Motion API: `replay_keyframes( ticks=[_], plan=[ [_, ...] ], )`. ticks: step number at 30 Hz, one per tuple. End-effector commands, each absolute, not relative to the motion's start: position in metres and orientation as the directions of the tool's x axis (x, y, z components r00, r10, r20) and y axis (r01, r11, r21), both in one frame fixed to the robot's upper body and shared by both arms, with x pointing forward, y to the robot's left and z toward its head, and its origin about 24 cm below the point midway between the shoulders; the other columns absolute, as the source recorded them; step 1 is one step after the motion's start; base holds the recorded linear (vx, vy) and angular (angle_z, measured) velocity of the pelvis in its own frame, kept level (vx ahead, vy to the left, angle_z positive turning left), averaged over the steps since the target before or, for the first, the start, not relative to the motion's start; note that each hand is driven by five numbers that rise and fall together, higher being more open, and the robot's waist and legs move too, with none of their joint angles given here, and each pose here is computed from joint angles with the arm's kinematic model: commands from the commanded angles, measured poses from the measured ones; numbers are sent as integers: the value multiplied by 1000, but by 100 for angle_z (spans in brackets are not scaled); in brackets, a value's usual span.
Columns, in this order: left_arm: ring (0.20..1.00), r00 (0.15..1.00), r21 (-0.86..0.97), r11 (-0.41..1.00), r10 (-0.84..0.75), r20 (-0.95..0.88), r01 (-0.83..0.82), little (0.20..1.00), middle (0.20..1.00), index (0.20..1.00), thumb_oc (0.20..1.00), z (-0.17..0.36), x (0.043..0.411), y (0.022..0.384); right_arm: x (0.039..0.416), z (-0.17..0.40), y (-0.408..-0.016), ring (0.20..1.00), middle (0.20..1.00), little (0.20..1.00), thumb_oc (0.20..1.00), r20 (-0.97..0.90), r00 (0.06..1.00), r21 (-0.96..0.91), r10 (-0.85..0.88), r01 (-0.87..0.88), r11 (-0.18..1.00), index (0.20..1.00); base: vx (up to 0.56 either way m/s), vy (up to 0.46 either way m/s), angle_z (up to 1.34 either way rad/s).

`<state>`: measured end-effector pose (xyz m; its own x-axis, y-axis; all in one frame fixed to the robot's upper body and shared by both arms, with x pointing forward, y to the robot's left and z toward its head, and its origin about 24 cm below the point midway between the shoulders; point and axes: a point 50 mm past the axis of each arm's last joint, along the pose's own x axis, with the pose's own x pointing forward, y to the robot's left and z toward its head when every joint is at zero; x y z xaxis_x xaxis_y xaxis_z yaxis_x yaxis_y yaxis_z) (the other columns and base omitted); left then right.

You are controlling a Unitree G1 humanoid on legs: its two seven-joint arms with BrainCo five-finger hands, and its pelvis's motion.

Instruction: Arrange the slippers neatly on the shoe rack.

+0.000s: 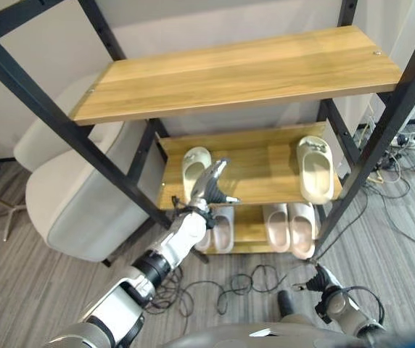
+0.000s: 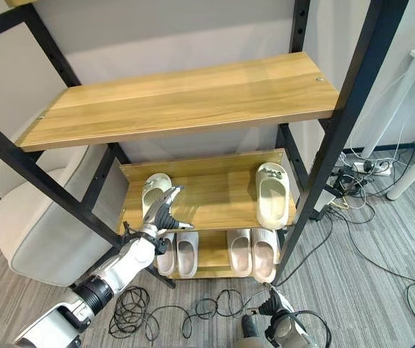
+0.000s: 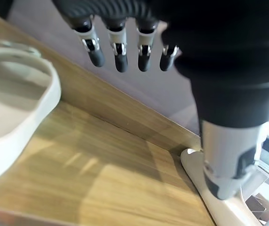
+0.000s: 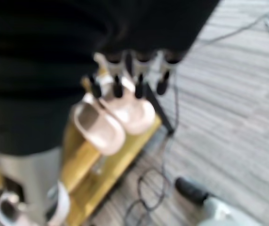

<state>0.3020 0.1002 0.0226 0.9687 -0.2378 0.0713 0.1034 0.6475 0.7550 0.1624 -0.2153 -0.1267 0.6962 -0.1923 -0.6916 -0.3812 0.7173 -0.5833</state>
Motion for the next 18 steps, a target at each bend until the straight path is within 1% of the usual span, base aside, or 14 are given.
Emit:
replay_keyframes(
  ticks=[1,4,13,18],
  plan=[
    [1000,958,776,631,-205,200,-27,1000,1000,1000,1000,53,326,108,189,-116,-213,1000,1000,1000,1000,-624,754,-615,-205,-311,725,1000,0,0,0],
    [1000,959,763,644,-179,219,-54,1000,1000,1000,1000,55,326,112,187,-117,-212,1000,1000,1000,1000,-629,749,-614,-209,-314,725,1000,13,-11,0],
    [1000,966,786,610,-127,225,-103,1000,1000,1000,1000,55,331,126,192,-116,-213,1000,1000,1000,1000,-617,754,-620,-228,-286,731,1000,4,-4,0],
    [1000,963,807,571,-101,250,-150,1000,1000,1000,1000,65,342,134,192,-116,-213,1000,1000,1000,1000,-614,756,-628,-226,-293,721,1000,-30,-9,0]
  ],
)
